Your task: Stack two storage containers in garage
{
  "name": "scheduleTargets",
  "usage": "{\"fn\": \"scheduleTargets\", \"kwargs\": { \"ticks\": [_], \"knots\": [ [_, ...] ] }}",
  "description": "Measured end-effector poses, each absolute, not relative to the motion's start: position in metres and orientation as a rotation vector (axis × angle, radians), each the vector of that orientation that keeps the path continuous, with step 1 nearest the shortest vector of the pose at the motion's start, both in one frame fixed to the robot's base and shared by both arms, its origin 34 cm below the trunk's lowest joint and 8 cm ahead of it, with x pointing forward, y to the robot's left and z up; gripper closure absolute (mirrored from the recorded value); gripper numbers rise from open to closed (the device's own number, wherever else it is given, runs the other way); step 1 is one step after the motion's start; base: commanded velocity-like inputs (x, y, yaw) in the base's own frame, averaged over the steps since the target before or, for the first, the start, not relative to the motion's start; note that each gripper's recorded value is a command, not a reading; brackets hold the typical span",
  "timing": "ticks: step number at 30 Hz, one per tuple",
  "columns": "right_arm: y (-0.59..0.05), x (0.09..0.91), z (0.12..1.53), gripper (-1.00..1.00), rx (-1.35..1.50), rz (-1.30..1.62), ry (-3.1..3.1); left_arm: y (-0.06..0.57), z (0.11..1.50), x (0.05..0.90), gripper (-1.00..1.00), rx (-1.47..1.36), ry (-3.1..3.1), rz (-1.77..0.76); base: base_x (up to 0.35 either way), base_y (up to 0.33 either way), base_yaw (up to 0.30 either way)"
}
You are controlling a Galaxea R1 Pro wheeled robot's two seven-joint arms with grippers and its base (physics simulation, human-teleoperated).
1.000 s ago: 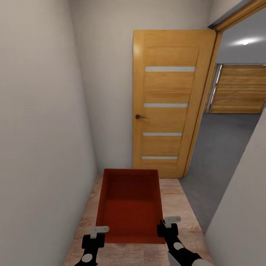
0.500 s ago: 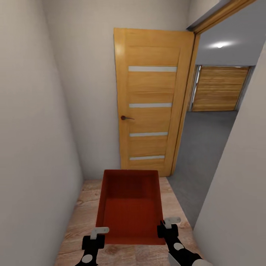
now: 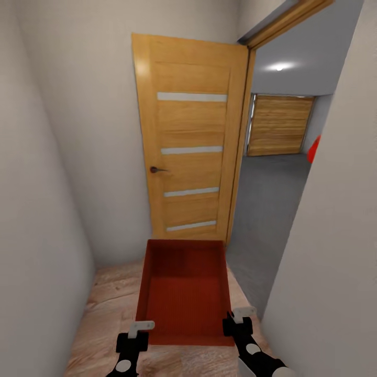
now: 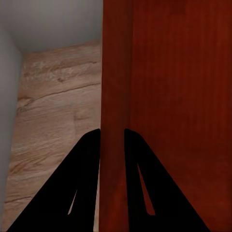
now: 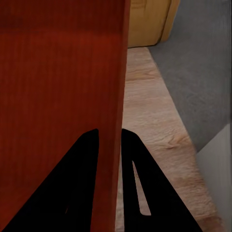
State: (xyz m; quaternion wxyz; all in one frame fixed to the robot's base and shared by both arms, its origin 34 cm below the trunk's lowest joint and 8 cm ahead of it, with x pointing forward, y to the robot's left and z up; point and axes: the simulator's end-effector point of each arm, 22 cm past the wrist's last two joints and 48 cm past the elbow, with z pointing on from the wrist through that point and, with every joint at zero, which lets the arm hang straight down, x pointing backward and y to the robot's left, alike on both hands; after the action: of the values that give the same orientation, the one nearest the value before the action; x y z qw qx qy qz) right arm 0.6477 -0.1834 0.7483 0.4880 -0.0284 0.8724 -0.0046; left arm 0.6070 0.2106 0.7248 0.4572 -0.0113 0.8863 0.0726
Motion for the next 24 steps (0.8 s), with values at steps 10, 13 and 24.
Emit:
{"fn": "scheduleTargets", "kwargs": {
  "ticks": [10,13,24],
  "knots": [
    [-0.183,0.6489,0.7497,1.0,-0.07,-0.011,2.116,0.211,0.7259,0.6079,1.0,-0.029,2.18,0.179,0.25,0.193,-0.267],
    [-0.183,0.6486,0.7494,1.0,-0.07,-0.011,2.117,0.211,0.7257,0.6078,1.0,-0.029,2.181,0.179,0.25,0.193,-0.088],
    [-0.1824,0.6491,0.7501,1.0,-0.074,-0.012,2.115,0.2113,0.7253,0.6071,1.0,-0.034,2.179,0.179,0.25,0.193,-0.038]
  ]
}}
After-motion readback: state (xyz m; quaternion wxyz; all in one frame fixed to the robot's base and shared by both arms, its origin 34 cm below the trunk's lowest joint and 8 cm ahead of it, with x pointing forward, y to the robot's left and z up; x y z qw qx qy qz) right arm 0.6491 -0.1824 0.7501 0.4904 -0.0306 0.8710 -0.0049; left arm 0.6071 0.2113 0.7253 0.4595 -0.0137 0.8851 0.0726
